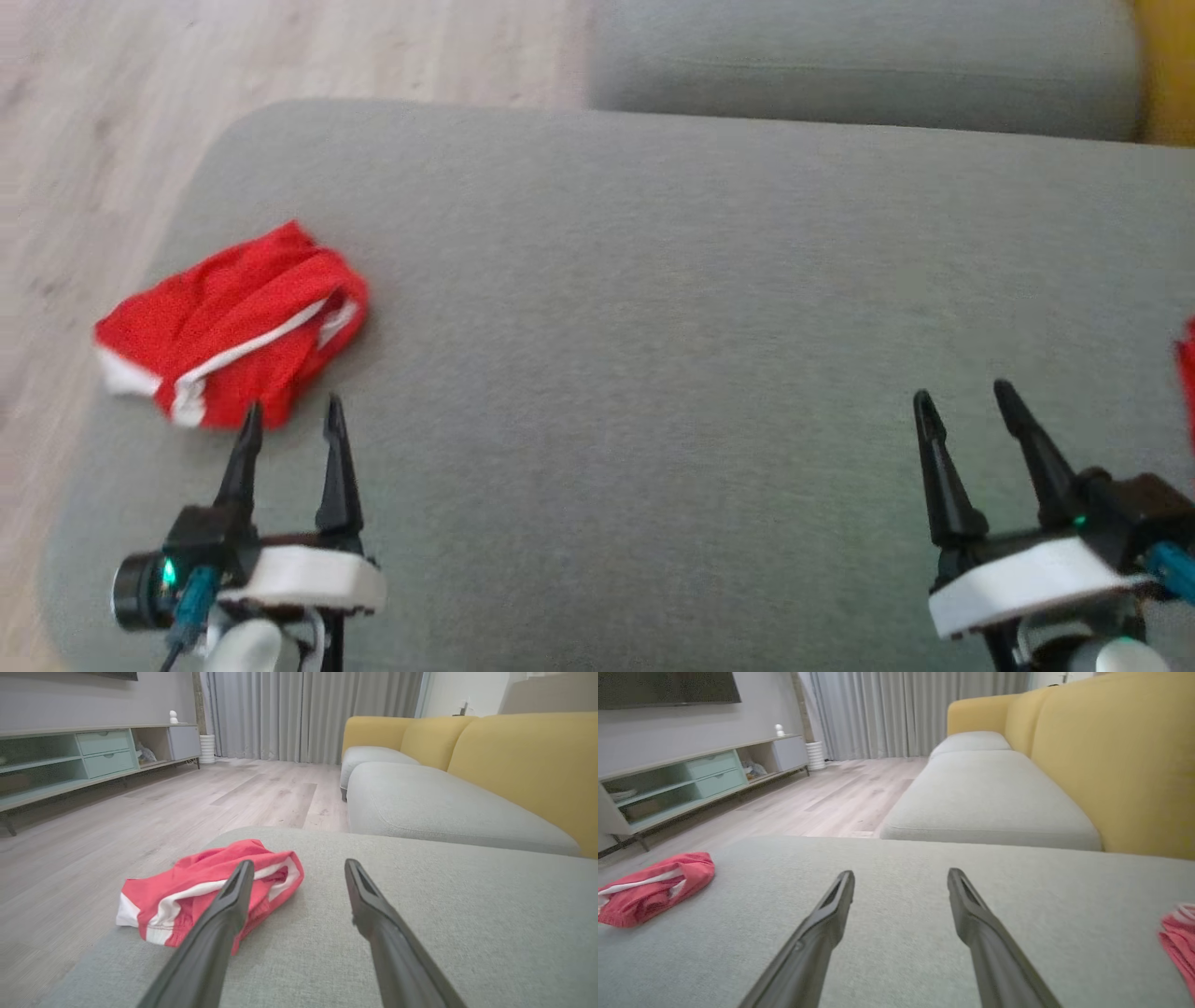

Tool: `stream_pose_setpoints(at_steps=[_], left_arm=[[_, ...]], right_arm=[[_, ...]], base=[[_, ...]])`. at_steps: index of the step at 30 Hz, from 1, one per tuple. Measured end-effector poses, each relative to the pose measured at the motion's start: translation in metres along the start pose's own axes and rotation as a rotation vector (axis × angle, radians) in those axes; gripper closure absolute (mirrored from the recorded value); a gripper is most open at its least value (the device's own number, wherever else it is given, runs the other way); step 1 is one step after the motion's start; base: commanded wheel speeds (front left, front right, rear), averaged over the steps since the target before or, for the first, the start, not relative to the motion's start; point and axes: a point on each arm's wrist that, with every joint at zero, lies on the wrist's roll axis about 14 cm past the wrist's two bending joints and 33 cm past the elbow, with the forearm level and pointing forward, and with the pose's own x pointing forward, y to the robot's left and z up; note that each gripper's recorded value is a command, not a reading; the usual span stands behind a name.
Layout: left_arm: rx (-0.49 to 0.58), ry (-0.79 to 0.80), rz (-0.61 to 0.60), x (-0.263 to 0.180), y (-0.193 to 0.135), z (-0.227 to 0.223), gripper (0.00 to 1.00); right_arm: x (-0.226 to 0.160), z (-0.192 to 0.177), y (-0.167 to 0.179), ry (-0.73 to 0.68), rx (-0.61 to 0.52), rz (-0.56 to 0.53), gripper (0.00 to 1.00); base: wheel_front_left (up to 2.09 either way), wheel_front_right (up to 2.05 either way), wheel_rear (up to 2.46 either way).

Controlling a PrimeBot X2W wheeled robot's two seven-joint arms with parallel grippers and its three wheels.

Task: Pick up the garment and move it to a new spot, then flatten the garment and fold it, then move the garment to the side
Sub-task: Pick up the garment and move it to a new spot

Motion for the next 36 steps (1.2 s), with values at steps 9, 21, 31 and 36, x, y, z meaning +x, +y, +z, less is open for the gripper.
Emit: stream_pose_setpoints(at_steps=[9, 21, 31, 36], left_arm=[[-0.03, -0.051, 0.156, -0.003, 0.045, 0.012, 0.0], [0.002, 0.195, 0.206, 0.055, 0.083, -0.044, 0.0], [-0.071, 0.592, 0.199, 0.074, 0.092, -0.116, 0.0], [-0.05, 0.579, 0.198, 0.074, 0.097, -0.11, 1.0]], right_arm=[[0.057, 0.02, 0.063, -0.025, -0.066, 0.216, 0.0], [0.125, -0.004, 0.073, 0.057, -0.116, 0.323, 0.0], [0.135, -0.035, 0.05, 0.144, -0.101, 0.278, 0.0], [0.13, -0.022, 0.045, 0.111, -0.104, 0.253, 0.0]], base=[[0.0, 0.0, 0.0], [0.0, 0.0, 0.0], [0.0, 0.0, 0.0], [0.0, 0.0, 0.0]])
